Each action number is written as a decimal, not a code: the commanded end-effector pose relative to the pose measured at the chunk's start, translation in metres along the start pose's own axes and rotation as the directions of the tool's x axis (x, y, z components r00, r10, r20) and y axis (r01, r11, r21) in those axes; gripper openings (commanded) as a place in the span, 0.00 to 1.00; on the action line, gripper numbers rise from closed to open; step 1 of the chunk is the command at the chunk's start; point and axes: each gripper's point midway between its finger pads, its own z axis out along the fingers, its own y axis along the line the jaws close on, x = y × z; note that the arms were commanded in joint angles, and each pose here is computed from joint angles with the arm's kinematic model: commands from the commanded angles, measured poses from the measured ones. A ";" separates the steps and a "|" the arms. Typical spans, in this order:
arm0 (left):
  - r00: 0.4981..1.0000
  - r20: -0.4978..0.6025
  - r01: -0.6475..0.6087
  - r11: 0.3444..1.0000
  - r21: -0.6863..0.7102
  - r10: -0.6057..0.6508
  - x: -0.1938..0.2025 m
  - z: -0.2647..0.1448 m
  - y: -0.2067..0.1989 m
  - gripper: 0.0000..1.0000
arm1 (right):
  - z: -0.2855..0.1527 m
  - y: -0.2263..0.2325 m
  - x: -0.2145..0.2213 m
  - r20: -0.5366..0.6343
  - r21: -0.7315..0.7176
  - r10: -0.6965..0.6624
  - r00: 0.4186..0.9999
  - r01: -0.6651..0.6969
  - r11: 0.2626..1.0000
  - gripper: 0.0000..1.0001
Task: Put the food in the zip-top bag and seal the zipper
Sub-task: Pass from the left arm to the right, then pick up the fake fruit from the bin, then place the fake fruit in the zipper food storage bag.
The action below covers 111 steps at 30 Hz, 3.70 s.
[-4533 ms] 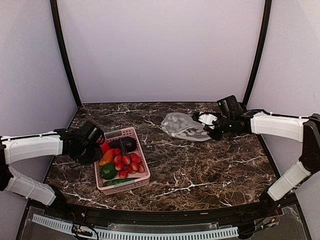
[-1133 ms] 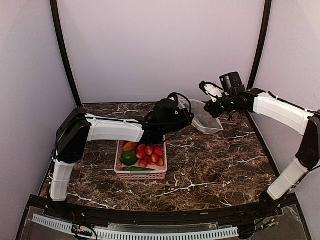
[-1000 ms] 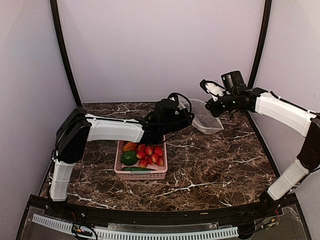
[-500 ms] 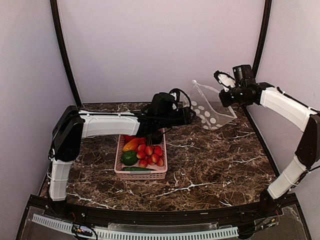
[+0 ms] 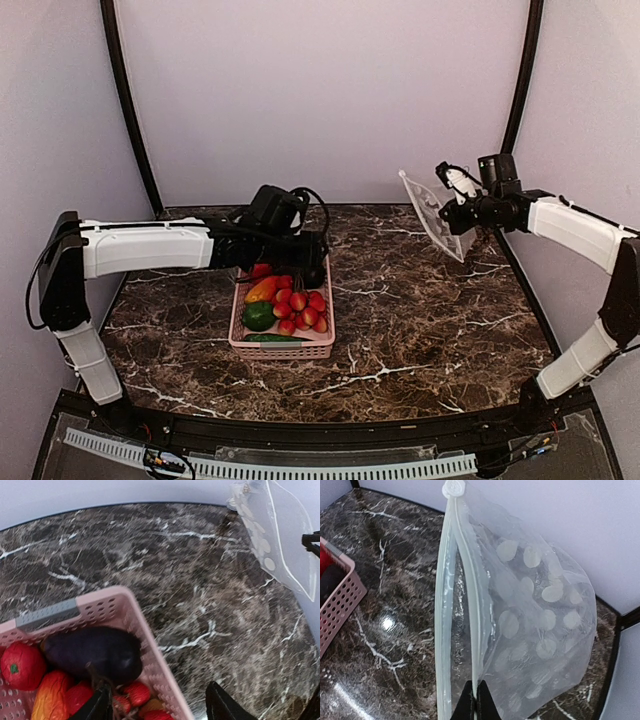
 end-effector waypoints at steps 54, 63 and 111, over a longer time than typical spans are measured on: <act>0.459 -0.705 -0.592 0.778 0.210 0.540 0.157 -0.046 0.116 0.45 | 0.014 0.056 0.040 -0.023 -0.271 0.015 1.000 -0.021 0.962 0.00; 0.480 -0.722 -0.530 0.821 0.213 0.497 0.138 -0.083 0.100 0.35 | 0.015 0.056 0.041 -0.026 -0.273 0.013 1.000 -0.019 0.962 0.00; 0.945 0.033 0.234 0.744 0.626 -0.325 -0.065 0.023 -0.155 0.27 | -0.012 0.096 -0.006 -0.181 -0.466 0.151 0.972 -0.220 0.857 0.00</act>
